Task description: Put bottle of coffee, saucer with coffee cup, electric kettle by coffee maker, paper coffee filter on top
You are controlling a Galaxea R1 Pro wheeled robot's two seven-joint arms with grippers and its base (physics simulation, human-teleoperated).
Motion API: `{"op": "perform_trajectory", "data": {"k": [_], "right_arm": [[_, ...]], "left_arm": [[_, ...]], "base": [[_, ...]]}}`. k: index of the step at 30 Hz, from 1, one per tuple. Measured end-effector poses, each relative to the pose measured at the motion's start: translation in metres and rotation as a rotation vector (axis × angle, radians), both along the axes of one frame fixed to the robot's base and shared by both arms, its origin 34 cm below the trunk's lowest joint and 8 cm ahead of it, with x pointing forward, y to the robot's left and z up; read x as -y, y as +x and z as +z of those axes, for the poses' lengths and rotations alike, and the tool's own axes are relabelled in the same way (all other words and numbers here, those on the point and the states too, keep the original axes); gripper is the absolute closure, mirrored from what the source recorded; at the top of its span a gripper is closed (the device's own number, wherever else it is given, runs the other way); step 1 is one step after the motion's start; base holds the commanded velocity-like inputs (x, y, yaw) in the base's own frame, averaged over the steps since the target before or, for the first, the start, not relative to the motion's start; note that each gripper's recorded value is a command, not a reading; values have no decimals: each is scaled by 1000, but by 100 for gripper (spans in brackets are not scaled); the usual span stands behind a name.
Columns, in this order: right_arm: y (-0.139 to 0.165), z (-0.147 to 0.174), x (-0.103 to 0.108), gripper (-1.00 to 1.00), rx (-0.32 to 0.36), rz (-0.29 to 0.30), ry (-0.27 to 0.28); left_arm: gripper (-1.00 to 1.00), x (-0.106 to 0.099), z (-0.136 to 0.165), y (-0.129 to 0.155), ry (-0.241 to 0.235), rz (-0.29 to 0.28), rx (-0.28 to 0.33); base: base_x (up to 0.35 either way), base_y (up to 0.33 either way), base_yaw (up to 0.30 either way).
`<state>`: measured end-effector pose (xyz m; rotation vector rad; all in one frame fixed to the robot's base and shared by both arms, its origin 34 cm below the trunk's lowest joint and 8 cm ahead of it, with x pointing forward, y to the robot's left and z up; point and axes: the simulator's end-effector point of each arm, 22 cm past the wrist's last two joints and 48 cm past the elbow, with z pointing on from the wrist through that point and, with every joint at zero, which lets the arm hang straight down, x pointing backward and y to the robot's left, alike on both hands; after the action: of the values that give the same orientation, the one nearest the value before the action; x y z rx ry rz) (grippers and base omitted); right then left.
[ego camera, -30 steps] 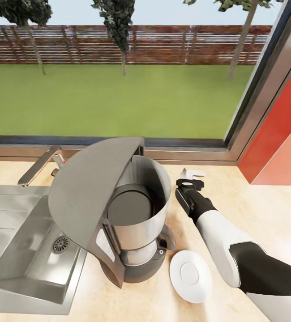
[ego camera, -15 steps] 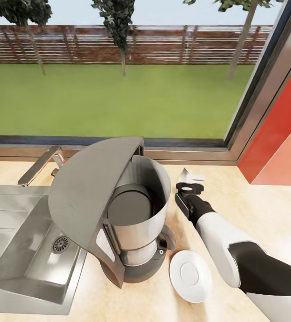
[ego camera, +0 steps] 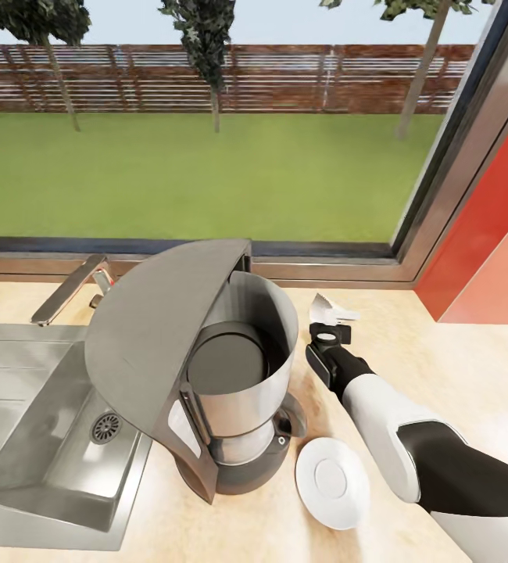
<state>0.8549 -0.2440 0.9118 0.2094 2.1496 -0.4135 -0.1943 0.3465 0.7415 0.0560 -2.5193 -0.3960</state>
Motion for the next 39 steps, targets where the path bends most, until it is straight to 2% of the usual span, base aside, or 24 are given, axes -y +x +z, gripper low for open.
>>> {"op": "perform_trajectory", "data": {"k": [39], "right_arm": [[2,3,1,100,9,-4,5]], "left_arm": [[-100,-1,0,0,1,-1,0]], "base": [[0,0,0]]}}
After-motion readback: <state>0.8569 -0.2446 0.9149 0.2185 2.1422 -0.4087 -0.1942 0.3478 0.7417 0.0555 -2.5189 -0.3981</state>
